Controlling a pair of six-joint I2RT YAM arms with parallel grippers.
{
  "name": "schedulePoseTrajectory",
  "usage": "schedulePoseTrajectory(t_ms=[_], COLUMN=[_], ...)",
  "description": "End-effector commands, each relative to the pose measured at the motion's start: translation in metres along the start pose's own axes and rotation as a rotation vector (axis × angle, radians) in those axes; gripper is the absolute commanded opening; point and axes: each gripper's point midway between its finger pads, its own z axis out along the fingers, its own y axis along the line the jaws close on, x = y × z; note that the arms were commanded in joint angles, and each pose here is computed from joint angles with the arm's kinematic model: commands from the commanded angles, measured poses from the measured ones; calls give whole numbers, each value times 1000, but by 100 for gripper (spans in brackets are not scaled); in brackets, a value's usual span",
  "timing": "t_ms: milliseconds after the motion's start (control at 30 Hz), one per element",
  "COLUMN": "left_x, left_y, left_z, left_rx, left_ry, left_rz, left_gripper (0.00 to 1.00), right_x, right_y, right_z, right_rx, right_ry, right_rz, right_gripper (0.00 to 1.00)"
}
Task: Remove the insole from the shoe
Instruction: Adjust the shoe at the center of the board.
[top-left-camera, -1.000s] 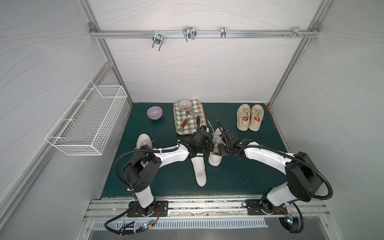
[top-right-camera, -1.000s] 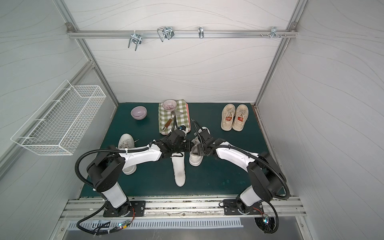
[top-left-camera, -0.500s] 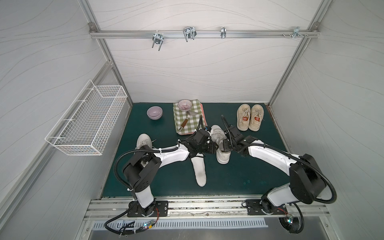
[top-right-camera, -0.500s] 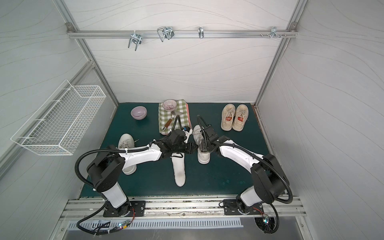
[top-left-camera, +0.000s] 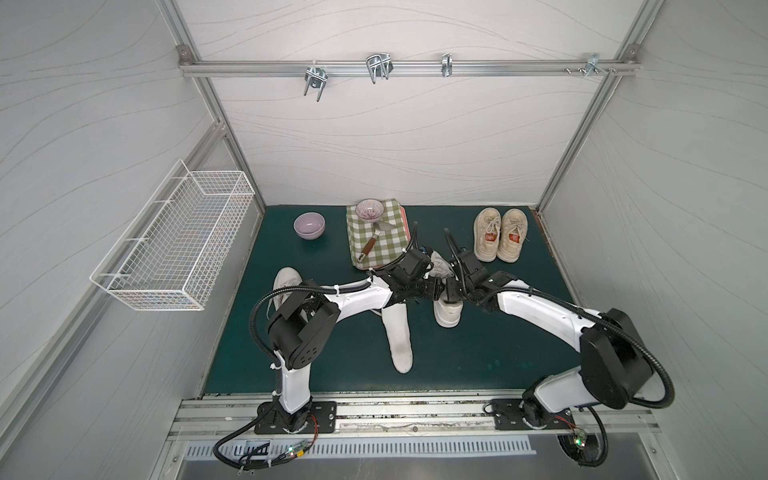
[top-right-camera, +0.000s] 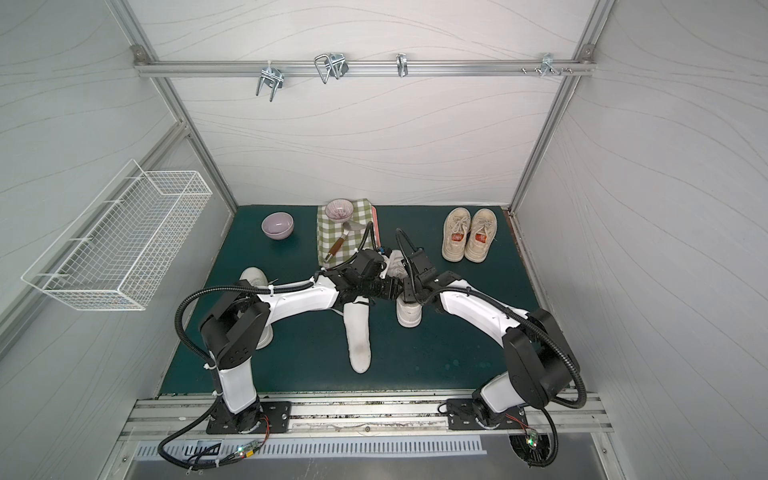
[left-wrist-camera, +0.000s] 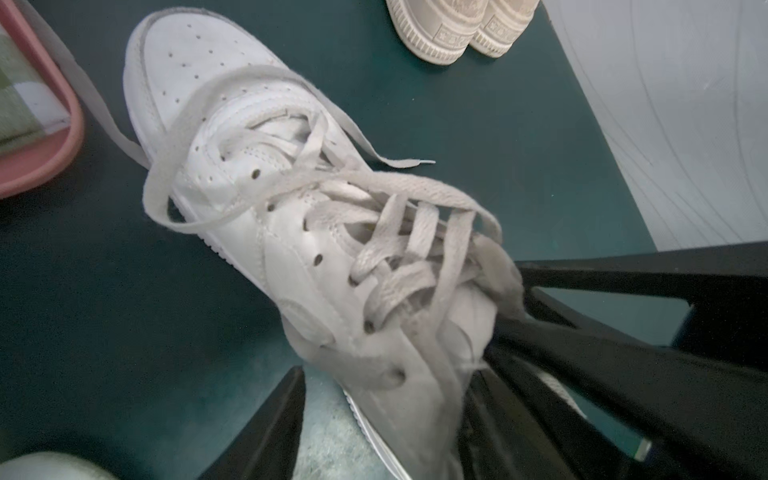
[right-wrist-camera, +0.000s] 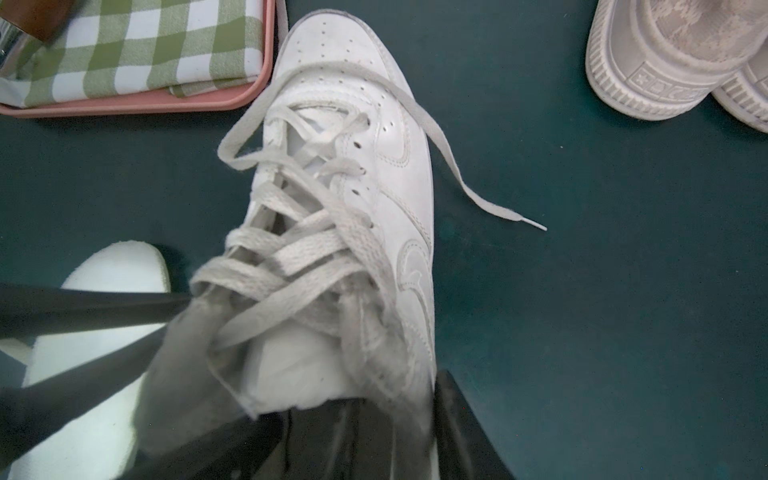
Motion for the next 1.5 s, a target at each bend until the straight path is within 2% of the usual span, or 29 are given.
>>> schedulePoseTrajectory(t_ms=[0,300,467,633,867,1067,1467], left_x=[-14,-29,-37,-43,-51,-55,-61], left_y=[-2,-7,-7,-9,-13,-12,-15], left_z=[4,9,7,8,11,15,9], left_rx=[-24,-19,-28,-28,-17,-9,10], left_ry=[-23,-61,-86,-94,-110,-122,-154], left_rz=[25,-6,-11,-9,-10,-23,-51], left_gripper=[57,49,43,43,43,39,18], right_x=[-14,-8,0,4,9,14,28], right_y=[0,5,19,34,37,31,40], right_z=[-9,-17,-34,-45,-27,-4,38], right_rx=[-21,-64,-155,-240,-268,-261,-301], right_ry=[-60,-32,4,34,95,138,232], right_rz=[25,16,8,15,63,102,190], right_gripper=[31,32,32,33,32,32,45])
